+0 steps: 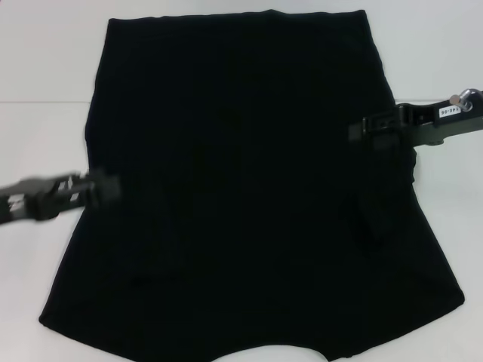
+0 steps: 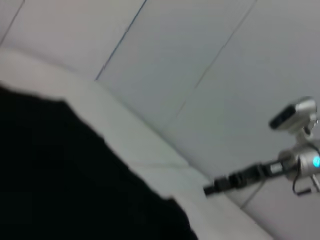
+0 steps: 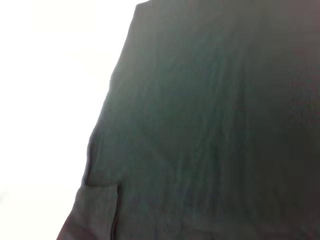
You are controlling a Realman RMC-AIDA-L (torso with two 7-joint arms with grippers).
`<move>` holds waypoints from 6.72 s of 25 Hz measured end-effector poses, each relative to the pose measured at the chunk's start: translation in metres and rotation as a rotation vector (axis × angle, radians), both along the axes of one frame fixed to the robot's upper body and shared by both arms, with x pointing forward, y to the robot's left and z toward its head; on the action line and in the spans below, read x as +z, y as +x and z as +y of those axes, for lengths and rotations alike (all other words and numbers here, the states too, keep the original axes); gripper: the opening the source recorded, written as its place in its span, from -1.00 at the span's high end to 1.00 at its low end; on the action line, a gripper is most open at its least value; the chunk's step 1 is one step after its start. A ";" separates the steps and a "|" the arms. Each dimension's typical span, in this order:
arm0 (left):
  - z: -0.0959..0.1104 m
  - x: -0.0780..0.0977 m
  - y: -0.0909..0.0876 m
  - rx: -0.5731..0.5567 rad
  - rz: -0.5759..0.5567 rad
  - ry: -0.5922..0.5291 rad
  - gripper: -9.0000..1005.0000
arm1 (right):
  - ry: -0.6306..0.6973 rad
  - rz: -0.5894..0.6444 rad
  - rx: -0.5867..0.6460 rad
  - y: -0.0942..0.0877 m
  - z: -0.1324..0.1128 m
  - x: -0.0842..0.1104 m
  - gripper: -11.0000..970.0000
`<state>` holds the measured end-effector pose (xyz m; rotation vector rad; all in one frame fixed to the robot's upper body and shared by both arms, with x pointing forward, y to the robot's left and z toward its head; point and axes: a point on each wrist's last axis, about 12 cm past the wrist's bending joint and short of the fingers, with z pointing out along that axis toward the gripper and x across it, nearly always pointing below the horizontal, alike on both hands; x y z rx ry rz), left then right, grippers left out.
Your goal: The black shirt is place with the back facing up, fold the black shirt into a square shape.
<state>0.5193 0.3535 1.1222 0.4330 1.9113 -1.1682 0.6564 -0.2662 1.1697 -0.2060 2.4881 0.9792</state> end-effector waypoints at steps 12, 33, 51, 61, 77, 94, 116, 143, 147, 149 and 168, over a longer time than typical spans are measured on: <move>0.033 0.001 -0.026 -0.058 0.382 0.135 -0.32 | -0.008 -0.012 0.026 0.000 0.005 0.000 -0.48; 0.043 -0.017 -0.024 0.130 0.696 0.197 0.19 | -0.010 -0.026 0.022 -0.001 0.004 -0.004 -0.48; 0.047 -0.033 -0.023 0.235 0.791 0.276 0.29 | 0.005 -0.036 0.018 0.000 0.004 -0.001 -0.48; 0.046 -0.039 -0.022 0.276 0.828 0.287 0.28 | 0.006 -0.034 0.020 0.000 0.004 -0.001 -0.48; 0.044 -0.042 -0.021 0.299 0.843 0.276 0.08 | 0.006 -0.032 0.021 -0.001 0.003 -0.001 -0.48; 0.030 -0.045 -0.011 0.260 0.840 0.271 0.09 | 0.010 -0.034 0.012 -0.001 0.000 0.000 -0.47; 0.005 -0.043 0.011 0.208 0.808 0.294 0.17 | 0.026 -0.029 -0.013 -0.003 -0.009 -0.003 -0.46; -0.004 -0.021 0.030 0.123 0.651 0.241 0.89 | -0.035 0.228 0.122 -0.063 -0.059 -0.025 -0.44; -0.006 -0.019 0.034 0.123 0.642 0.243 0.88 | -0.064 0.273 0.118 -0.072 -0.064 -0.036 -0.44; -0.006 -0.019 0.036 0.129 0.640 0.243 0.88 | -0.073 0.290 0.111 -0.077 -0.067 -0.040 -0.43; -0.004 -0.018 0.040 0.151 0.633 0.243 0.88 | -0.140 0.352 0.004 -0.090 -0.094 -0.052 -0.42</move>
